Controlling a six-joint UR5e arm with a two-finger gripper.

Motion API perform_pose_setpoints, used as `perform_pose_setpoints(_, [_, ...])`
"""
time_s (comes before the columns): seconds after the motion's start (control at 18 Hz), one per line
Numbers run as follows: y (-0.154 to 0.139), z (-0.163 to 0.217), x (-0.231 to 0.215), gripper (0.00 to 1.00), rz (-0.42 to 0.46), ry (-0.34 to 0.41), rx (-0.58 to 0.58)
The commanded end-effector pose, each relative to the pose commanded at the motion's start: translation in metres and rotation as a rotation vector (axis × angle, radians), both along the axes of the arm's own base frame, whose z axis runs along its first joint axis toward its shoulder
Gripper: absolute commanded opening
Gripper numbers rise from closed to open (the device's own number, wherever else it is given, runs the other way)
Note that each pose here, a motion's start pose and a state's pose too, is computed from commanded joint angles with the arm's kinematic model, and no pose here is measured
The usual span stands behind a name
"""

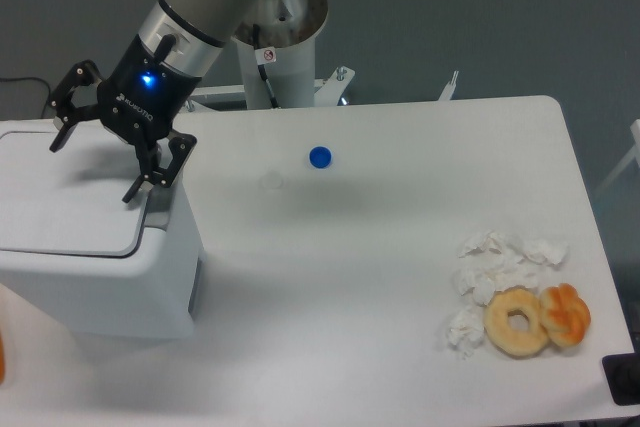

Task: Close the trash can
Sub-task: 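Press the gripper on the lid until it lies flat on the can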

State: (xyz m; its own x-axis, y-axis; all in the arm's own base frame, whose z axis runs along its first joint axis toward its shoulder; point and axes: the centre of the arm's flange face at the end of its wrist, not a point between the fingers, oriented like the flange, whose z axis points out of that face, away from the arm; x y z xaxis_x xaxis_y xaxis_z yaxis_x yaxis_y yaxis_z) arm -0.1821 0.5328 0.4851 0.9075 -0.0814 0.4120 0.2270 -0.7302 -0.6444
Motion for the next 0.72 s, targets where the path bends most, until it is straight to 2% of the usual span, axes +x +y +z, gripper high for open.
perform_pose_setpoints(0.72, [-0.0003,-0.0053,0.0005,1.0,0.0,-0.01,-0.007])
